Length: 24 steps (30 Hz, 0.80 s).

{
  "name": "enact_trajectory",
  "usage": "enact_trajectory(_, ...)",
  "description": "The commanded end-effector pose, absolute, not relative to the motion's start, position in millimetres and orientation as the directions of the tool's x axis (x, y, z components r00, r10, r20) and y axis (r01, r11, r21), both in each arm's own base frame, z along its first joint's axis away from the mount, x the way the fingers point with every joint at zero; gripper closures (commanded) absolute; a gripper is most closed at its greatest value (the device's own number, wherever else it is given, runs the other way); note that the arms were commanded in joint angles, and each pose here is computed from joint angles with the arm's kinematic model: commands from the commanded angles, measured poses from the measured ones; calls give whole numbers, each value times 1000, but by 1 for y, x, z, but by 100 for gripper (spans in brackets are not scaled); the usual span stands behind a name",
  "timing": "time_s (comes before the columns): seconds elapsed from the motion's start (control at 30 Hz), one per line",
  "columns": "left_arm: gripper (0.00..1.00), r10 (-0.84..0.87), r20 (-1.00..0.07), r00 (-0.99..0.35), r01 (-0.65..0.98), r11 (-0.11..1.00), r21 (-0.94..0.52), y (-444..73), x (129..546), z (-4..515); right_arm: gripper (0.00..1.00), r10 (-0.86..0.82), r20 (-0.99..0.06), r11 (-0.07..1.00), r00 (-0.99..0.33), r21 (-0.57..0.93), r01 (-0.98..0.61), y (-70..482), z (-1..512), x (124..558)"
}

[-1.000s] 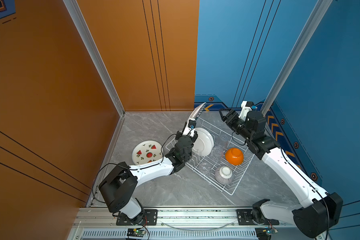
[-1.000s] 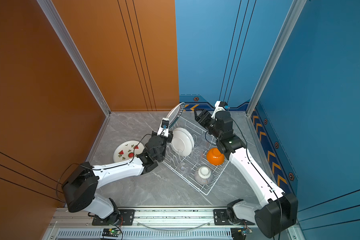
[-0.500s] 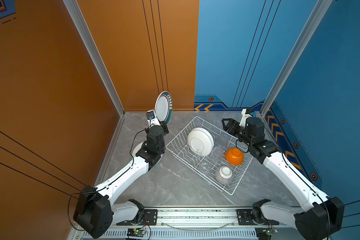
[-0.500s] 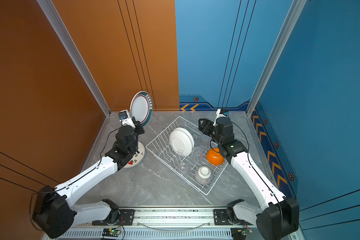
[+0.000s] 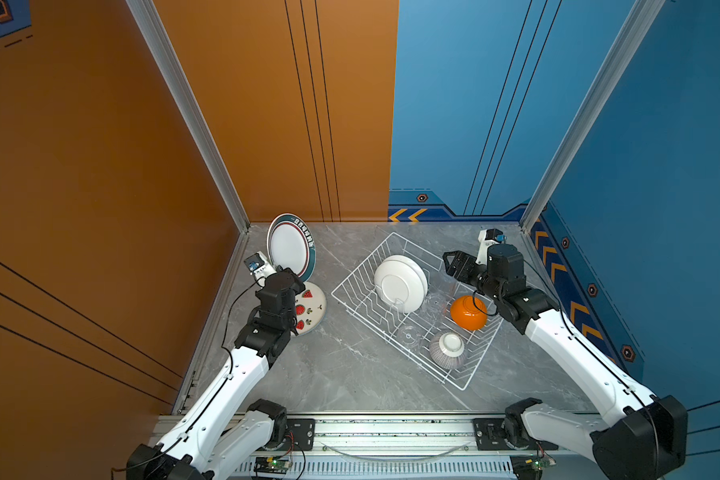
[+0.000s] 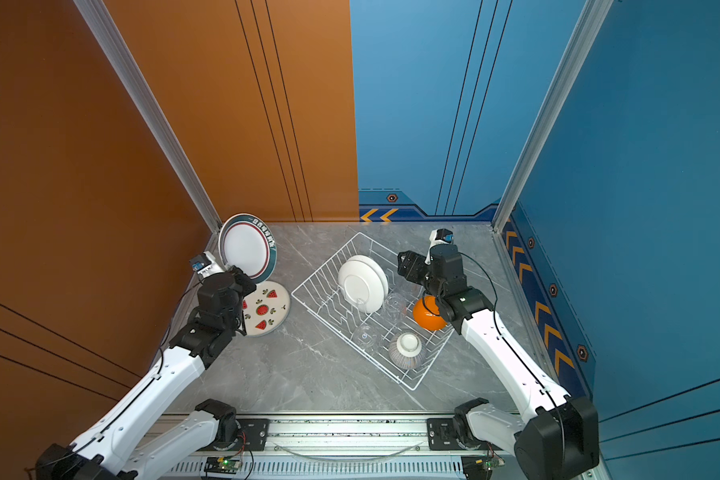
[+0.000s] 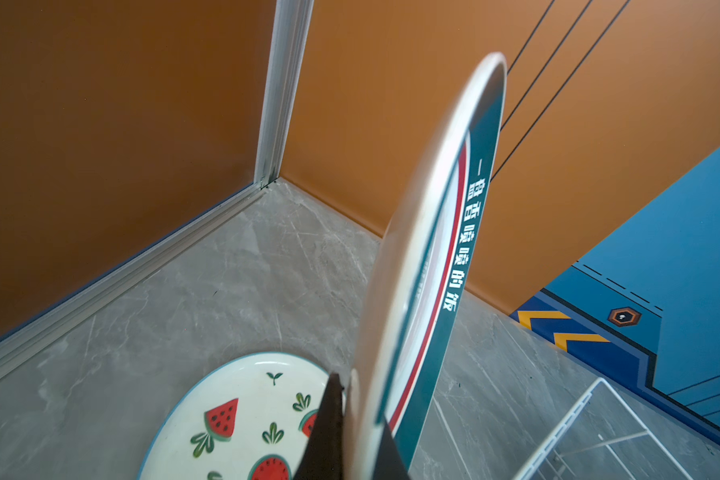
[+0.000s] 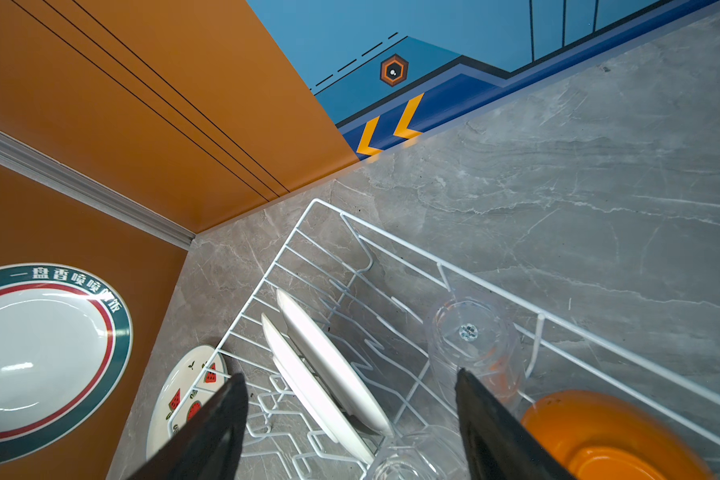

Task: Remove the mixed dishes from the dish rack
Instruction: 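Release right gripper, carry plate with left onto the watermelon plate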

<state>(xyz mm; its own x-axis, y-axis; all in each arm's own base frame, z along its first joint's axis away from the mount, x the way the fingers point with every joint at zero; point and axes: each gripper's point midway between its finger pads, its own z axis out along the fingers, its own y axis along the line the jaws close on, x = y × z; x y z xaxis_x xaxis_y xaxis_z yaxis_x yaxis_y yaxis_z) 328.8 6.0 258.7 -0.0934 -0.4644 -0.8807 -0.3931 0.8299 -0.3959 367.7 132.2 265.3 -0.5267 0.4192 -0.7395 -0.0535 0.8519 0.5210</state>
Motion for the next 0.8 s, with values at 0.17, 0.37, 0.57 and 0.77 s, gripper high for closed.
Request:
enact_trajectory(0.17,100,-647,-757,-91,-468,699,-541,40,294,223,21,346,-756,888,-556,455,-66,134,249,356)
enact_trajectory(0.37,100,-778,-619,-104,-487,583,-651,46,286,186,21,334,-749,895,-572,443,-58,136,238,357)
enact_trajectory(0.57,100,-851,-499,-166,-421,519,-744,34,298,163,21,329,-751,897,-573,438,-58,137,237,358)
enact_trajectory(0.77,100,-855,-481,-195,-398,517,-758,30,303,160,21,321,-751,903,-577,426,-52,137,232,358)
